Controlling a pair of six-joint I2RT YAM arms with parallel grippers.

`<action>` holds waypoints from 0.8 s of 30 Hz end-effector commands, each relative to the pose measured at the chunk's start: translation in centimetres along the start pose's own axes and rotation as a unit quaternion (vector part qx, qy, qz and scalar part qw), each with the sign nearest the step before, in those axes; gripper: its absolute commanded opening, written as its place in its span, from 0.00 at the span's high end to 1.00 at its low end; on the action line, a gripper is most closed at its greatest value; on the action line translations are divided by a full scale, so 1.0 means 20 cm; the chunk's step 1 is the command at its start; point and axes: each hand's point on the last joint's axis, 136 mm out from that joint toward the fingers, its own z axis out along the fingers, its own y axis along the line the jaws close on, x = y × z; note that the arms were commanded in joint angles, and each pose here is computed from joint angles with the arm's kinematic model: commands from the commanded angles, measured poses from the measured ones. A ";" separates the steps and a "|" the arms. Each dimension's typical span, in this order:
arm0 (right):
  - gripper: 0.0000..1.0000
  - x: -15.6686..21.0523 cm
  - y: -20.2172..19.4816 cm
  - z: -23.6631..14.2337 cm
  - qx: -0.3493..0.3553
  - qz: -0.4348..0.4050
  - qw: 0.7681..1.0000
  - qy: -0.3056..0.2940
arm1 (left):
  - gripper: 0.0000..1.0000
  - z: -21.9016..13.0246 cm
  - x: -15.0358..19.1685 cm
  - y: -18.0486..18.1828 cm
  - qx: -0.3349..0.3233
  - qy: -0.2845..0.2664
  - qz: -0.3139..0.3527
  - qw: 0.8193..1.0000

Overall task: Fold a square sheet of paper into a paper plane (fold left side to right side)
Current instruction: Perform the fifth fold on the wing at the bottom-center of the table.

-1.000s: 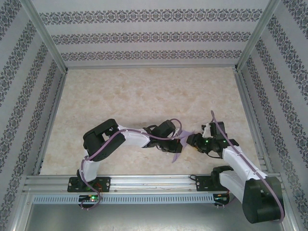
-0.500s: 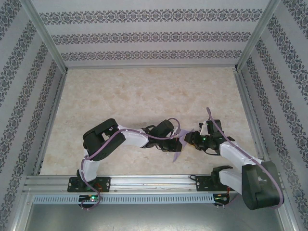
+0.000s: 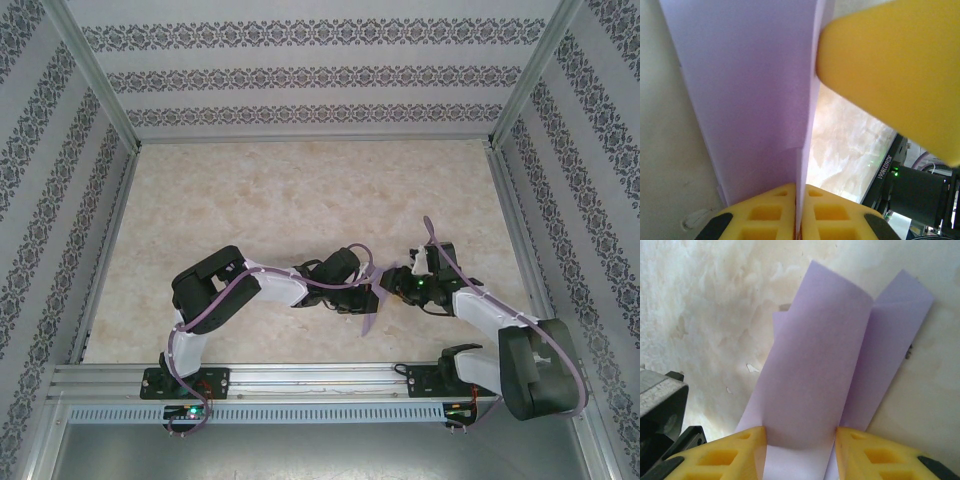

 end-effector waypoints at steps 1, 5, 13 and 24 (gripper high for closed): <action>0.60 -0.03 0.04 0.01 -0.006 -0.021 1.000 -0.009 | 0.91 -0.01 -0.05 -0.01 0.011 -0.012 -0.004 1.000; 0.60 -0.02 0.02 0.02 0.003 -0.017 1.000 -0.002 | 0.90 -0.01 -0.04 -0.01 0.012 -0.013 -0.005 1.000; 0.60 0.02 -0.04 0.07 0.026 -0.011 0.999 0.021 | 0.84 0.00 -0.05 -0.01 0.015 -0.018 -0.006 1.000; 0.61 0.05 -0.10 0.11 0.055 -0.009 0.998 0.039 | 0.63 -0.12 -0.06 -0.03 -0.006 -0.039 0.006 0.999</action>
